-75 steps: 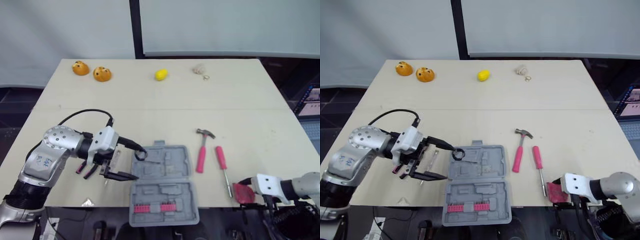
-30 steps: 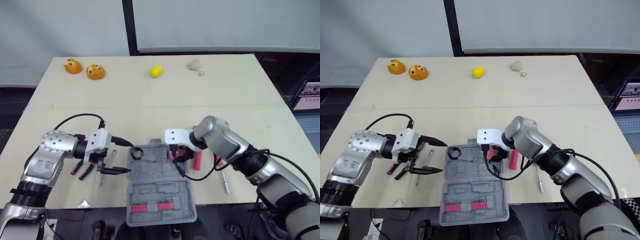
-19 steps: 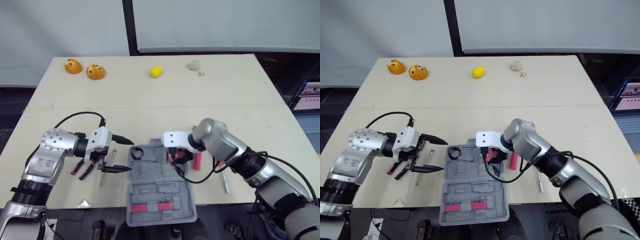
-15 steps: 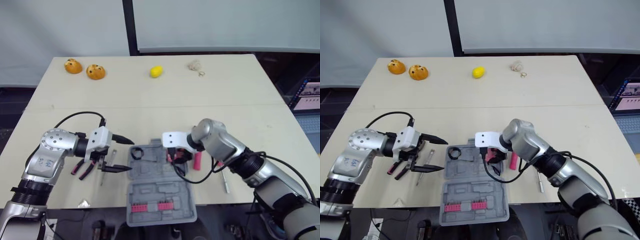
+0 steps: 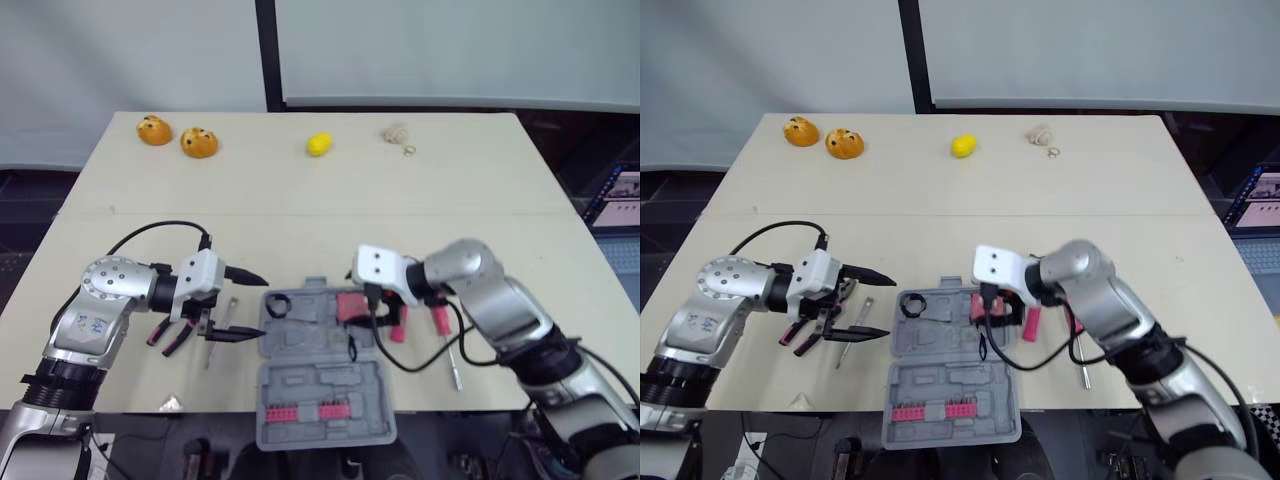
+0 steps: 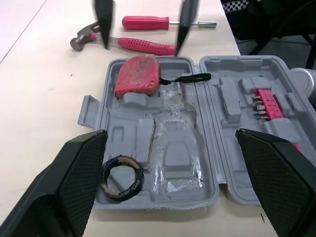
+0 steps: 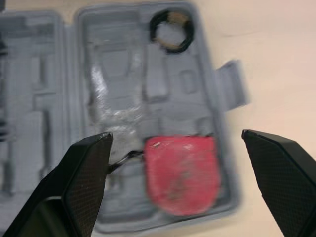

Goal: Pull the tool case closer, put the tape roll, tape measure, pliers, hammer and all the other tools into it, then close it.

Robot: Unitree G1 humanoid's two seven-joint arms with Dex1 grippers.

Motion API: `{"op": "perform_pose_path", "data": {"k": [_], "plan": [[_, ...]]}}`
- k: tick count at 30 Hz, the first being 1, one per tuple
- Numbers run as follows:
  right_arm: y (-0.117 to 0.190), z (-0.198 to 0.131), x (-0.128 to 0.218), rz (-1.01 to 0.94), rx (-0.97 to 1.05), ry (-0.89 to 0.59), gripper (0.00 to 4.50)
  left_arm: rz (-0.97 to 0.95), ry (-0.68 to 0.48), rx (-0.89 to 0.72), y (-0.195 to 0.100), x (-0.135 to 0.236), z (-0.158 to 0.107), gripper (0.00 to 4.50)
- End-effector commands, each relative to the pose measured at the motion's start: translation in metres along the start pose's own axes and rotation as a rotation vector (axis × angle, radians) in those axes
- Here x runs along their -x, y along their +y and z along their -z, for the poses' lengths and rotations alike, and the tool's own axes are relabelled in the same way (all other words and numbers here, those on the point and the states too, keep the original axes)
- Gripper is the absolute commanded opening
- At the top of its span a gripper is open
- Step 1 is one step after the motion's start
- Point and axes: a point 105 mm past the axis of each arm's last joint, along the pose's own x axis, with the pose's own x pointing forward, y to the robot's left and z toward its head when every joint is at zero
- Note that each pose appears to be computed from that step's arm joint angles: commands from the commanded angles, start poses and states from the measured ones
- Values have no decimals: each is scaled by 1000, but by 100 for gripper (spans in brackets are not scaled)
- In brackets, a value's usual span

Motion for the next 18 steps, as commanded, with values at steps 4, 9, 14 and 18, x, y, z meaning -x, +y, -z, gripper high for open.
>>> {"op": "perform_pose_path", "data": {"k": [4, 9, 14, 18], "plan": [[-2, -3, -1, 70, -54, -241, 261, -9, -17, -52, 5, 4, -14, 450], [-12, 11, -5, 128, -149, -276, 210, -5, -18, -56, 5, 3, -16, 450], [-13, 25, -8, 140, -182, -261, 210, -9, -15, -58, 6, 5, -16, 450], [-15, 36, -10, 153, -214, -246, 210, -10, -12, -60, 6, 5, -16, 450]]}}
